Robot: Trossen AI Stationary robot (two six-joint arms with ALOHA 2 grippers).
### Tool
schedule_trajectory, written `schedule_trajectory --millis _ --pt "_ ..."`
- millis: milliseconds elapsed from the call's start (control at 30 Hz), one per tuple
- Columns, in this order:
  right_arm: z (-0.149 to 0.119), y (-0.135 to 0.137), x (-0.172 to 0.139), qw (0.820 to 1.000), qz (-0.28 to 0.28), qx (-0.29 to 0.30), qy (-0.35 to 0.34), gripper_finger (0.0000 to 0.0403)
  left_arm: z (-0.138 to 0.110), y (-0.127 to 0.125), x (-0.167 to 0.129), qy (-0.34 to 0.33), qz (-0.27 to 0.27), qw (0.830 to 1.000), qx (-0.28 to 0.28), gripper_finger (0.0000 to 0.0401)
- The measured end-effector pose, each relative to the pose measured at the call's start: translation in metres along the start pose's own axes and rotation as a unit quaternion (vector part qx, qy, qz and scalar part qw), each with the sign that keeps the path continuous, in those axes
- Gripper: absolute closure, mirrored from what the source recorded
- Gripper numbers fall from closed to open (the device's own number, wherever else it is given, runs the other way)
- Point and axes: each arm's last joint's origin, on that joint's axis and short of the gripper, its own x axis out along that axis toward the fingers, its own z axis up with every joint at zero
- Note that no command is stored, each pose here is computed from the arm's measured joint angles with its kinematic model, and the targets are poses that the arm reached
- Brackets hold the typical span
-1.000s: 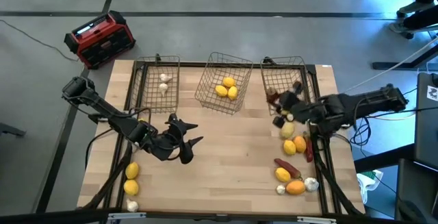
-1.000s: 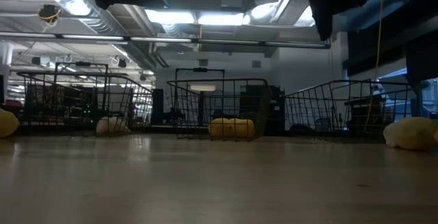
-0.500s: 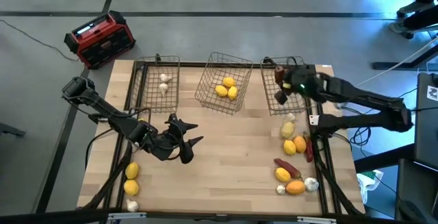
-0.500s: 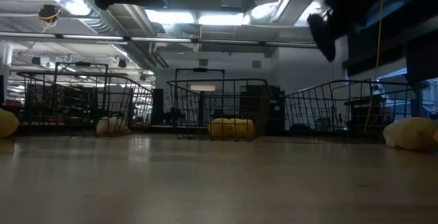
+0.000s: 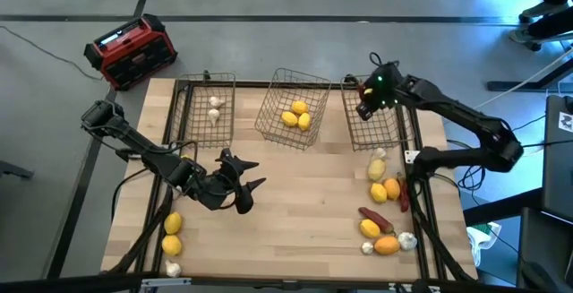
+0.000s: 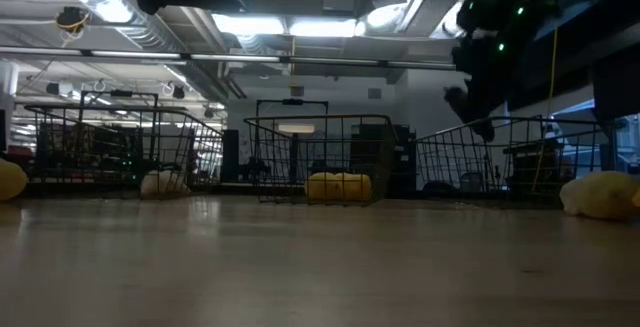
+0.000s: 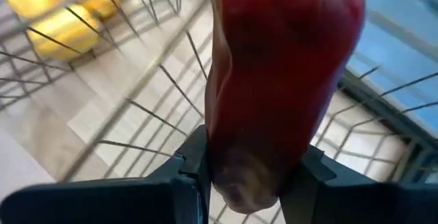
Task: Sort produce into baskets
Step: Put the bell pepper into the right wire basket
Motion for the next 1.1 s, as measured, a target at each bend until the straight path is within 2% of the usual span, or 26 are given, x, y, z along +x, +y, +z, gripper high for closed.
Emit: schedule_trajectory --millis 300,533,1100 --pt "0.001 -0.016 0.035 0.995 0.064 0.04 0.063 0.0291 0.0 0.0 0.0 -0.005 0.007 1.0 0.004 0.016" --pt "-0.002 -0.016 0.06 0.991 0.068 0.041 0.111 0.029 0.0 0.001 0.0 -0.007 0.009 1.0 0.003 0.016" --pt "-0.009 -0.019 0.108 0.981 0.082 0.037 0.173 0.029 0.0 0.001 0.0 -0.007 0.01 1.0 -0.005 0.016"
